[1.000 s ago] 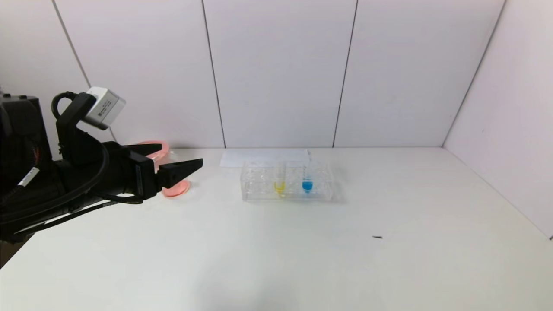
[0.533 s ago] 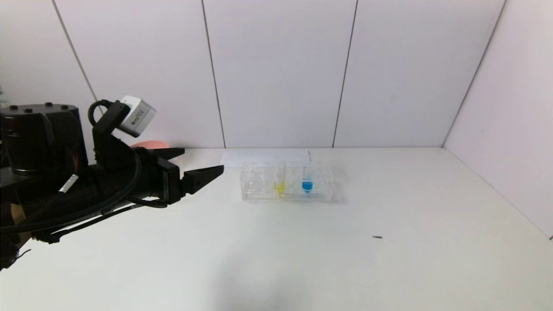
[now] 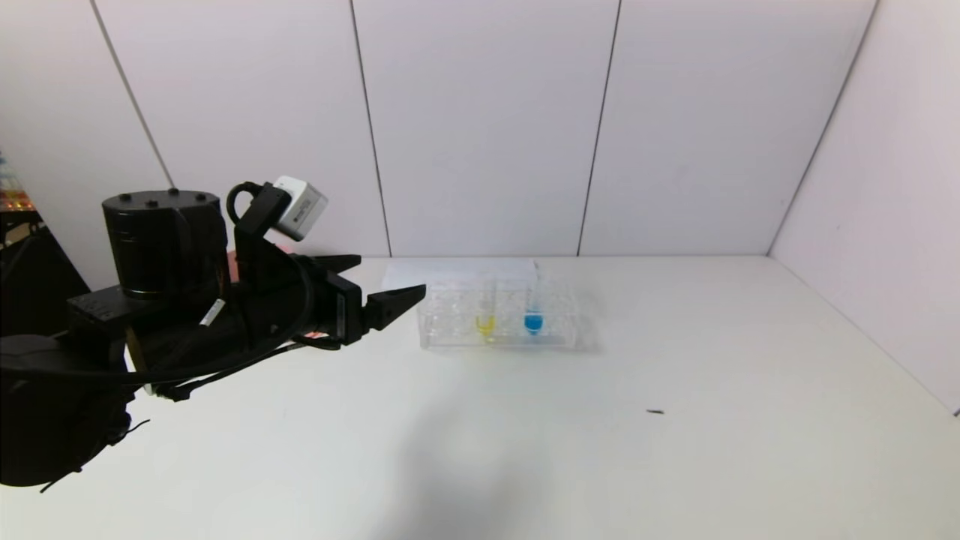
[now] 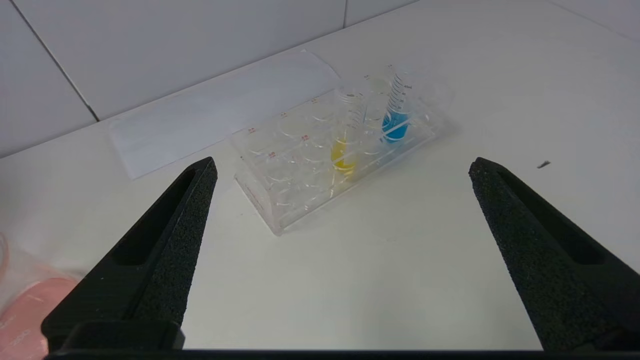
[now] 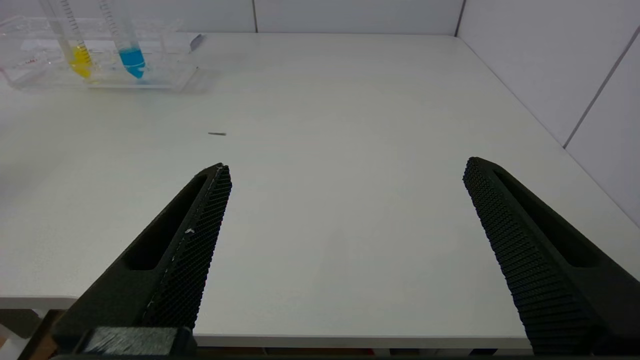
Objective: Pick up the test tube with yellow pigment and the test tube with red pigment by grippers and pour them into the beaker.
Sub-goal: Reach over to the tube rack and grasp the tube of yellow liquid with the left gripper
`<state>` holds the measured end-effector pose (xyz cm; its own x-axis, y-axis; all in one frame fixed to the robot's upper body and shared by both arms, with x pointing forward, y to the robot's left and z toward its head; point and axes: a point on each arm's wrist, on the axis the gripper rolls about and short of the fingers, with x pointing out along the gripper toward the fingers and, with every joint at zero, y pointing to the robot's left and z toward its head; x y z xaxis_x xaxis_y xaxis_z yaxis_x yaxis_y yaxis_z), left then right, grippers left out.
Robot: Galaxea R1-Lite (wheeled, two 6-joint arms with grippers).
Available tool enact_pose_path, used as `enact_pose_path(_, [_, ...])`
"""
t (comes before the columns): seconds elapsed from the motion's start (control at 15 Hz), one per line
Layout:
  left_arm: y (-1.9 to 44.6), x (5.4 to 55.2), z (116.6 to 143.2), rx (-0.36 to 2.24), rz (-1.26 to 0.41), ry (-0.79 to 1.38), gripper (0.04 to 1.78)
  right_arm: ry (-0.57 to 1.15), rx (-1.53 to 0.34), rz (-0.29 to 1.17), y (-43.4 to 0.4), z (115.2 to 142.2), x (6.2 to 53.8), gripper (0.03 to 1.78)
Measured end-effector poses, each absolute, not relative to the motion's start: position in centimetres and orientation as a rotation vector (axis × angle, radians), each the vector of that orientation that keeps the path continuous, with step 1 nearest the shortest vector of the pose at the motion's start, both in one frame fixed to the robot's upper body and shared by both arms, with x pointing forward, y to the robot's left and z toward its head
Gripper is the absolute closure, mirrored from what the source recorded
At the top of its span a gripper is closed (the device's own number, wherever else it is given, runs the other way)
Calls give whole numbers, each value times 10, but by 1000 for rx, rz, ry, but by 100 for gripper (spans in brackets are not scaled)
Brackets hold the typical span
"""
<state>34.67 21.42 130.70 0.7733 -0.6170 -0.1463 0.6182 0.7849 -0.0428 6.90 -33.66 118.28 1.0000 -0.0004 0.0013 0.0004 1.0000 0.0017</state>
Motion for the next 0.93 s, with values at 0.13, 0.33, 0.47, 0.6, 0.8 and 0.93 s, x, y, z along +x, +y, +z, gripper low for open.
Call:
enact_pose_path(0.13, [206, 355, 1304, 3, -682, 164, 6, -1, 1, 0, -337, 1183, 69, 11])
enact_pose_path(0.33, [192, 367, 1296, -7, -700, 188, 6, -1, 2, 0, -337, 1183, 69, 11])
enact_pose_path(0.47, [181, 374, 1290, -1, -682, 202, 6, -1, 2, 0, -337, 1183, 69, 11])
enact_pose_path(0.6, [171, 380, 1285, 6, -659, 202, 6, -1, 2, 0, -337, 1183, 69, 11])
enact_pose_path(0.8, [153, 390, 1276, 5, -626, 181, 6, -1, 2, -1, -337, 1183, 69, 11])
enact_pose_path(0.93, [141, 395, 1268, -3, -629, 193, 6, -1, 2, 0, -337, 1183, 69, 11])
